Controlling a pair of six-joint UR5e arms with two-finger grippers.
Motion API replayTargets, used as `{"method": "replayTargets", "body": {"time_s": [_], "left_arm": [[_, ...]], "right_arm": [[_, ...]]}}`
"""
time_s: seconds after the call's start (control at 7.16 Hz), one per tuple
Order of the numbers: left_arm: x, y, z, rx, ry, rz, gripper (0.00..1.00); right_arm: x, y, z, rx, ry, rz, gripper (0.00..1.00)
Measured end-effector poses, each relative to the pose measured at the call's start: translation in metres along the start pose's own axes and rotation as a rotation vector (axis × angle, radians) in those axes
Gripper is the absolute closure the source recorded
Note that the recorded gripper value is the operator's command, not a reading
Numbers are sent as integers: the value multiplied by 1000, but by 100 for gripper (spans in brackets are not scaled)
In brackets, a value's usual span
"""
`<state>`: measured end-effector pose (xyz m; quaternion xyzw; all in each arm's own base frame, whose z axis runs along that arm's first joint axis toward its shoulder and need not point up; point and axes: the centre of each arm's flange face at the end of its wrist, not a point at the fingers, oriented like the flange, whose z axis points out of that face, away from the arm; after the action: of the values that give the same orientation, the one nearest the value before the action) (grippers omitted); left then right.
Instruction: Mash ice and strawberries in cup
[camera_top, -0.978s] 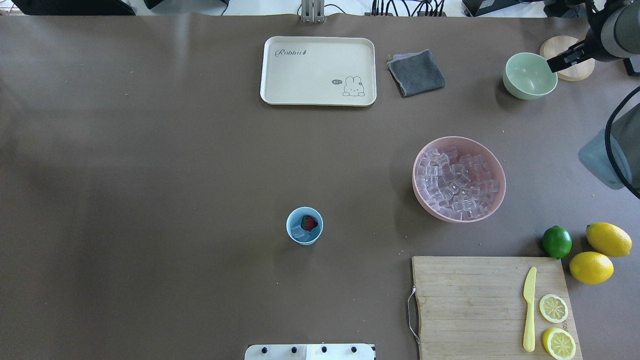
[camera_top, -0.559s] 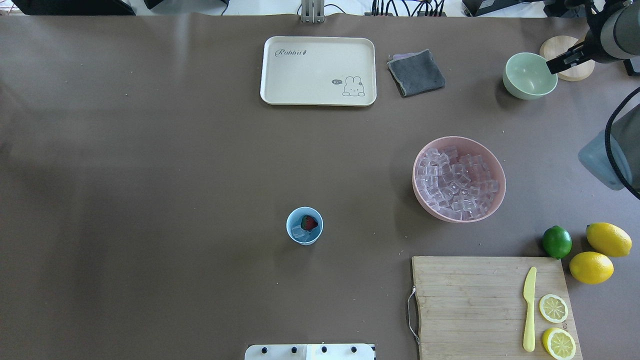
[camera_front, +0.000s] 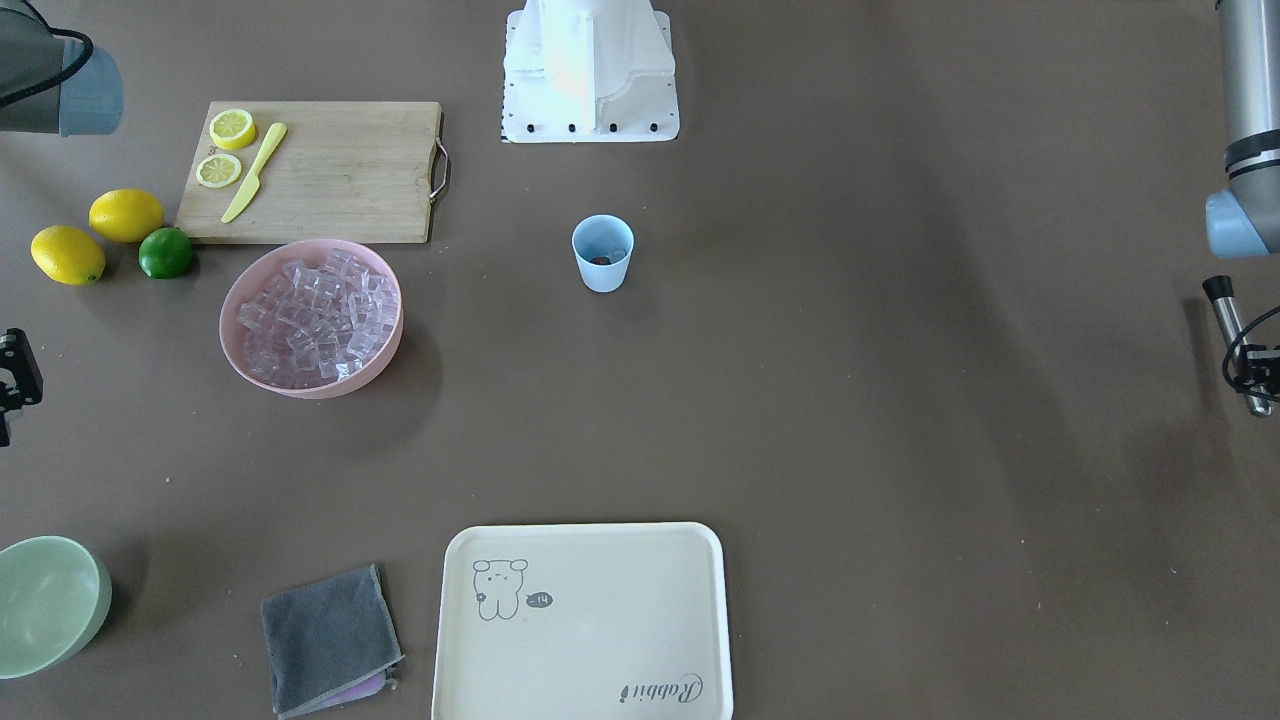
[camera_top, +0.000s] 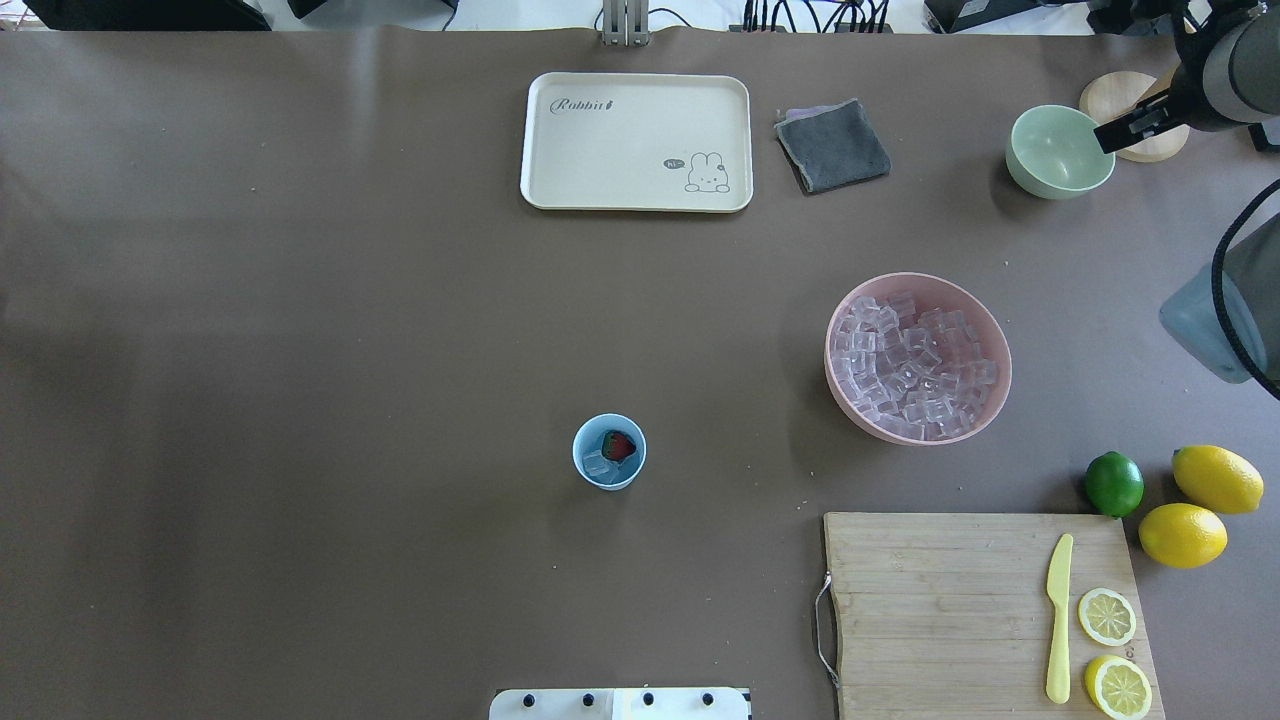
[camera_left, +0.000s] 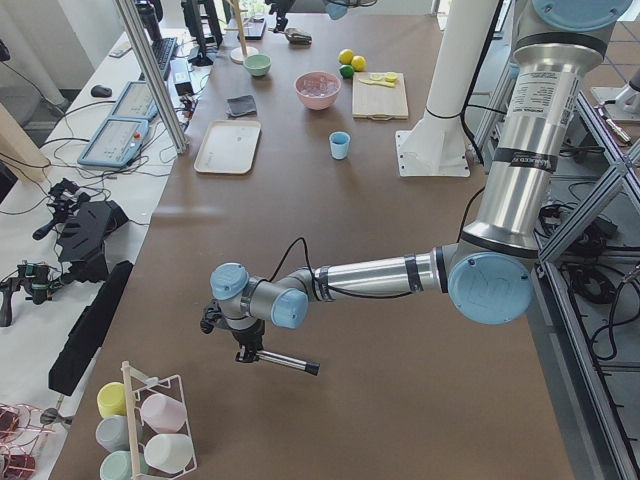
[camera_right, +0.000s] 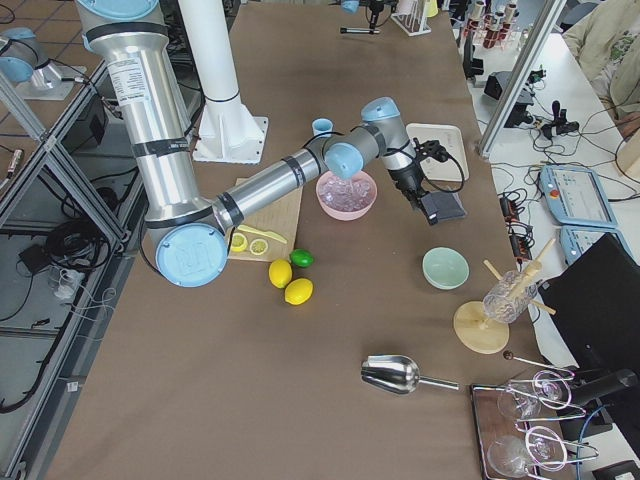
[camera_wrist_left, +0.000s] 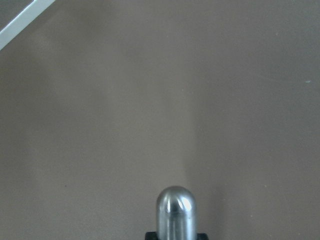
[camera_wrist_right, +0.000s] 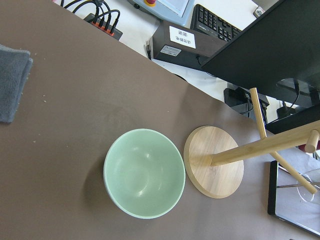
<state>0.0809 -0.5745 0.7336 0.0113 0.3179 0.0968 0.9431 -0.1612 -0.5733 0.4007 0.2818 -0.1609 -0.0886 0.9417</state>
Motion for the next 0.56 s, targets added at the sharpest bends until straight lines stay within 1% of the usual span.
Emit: {"method": "replayTargets", "body": {"time_s": [0.14, 0.28, 0.42, 0.56], "left_arm": [[-1, 1, 2, -6, 0, -8, 100], [-2, 1, 3, -18, -1, -19, 95], [-2, 1, 5, -32, -2, -28, 2], [-3, 0, 6, -38, -3, -33, 2]], "right_arm": [[0, 0, 1, -1, 1, 0, 0], [0, -1, 0, 1, 0, -1, 0], [-1, -2, 0, 1, 0, -2, 0], [-1, -2, 0, 2, 0, -4, 0]]}}
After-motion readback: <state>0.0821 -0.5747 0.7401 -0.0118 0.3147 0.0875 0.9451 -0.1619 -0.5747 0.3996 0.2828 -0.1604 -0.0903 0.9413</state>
